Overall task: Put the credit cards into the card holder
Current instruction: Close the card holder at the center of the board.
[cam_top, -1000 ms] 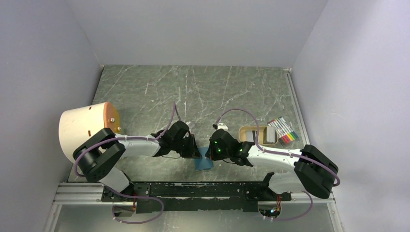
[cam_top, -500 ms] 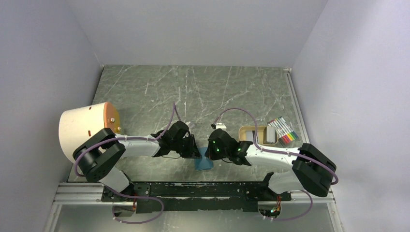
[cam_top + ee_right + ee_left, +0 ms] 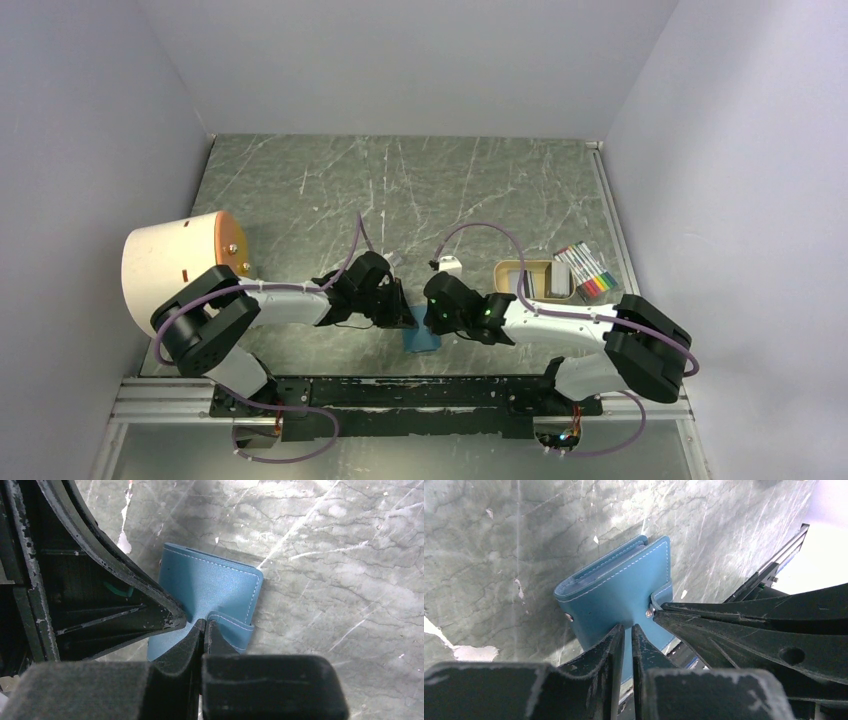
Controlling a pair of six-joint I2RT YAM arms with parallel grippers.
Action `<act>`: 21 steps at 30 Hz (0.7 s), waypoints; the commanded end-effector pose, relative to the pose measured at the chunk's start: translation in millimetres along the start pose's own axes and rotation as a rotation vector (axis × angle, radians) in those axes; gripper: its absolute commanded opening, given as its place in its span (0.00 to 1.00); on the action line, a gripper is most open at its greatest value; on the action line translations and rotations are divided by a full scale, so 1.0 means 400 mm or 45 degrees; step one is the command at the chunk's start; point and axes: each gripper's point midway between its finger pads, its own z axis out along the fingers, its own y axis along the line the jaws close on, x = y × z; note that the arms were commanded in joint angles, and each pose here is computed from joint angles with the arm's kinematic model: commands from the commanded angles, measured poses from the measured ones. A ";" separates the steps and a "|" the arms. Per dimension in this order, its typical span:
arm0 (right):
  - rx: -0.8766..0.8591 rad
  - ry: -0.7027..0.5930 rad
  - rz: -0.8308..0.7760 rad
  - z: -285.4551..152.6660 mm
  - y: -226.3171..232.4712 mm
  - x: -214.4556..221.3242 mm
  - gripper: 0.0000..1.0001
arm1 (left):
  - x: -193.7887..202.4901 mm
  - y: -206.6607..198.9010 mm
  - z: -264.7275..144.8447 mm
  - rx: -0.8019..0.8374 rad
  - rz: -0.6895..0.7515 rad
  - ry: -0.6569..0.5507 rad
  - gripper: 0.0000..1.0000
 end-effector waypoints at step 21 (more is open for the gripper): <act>0.002 0.034 -0.088 -0.013 0.005 0.008 0.00 | 0.051 0.066 0.012 -0.107 -0.017 0.075 0.18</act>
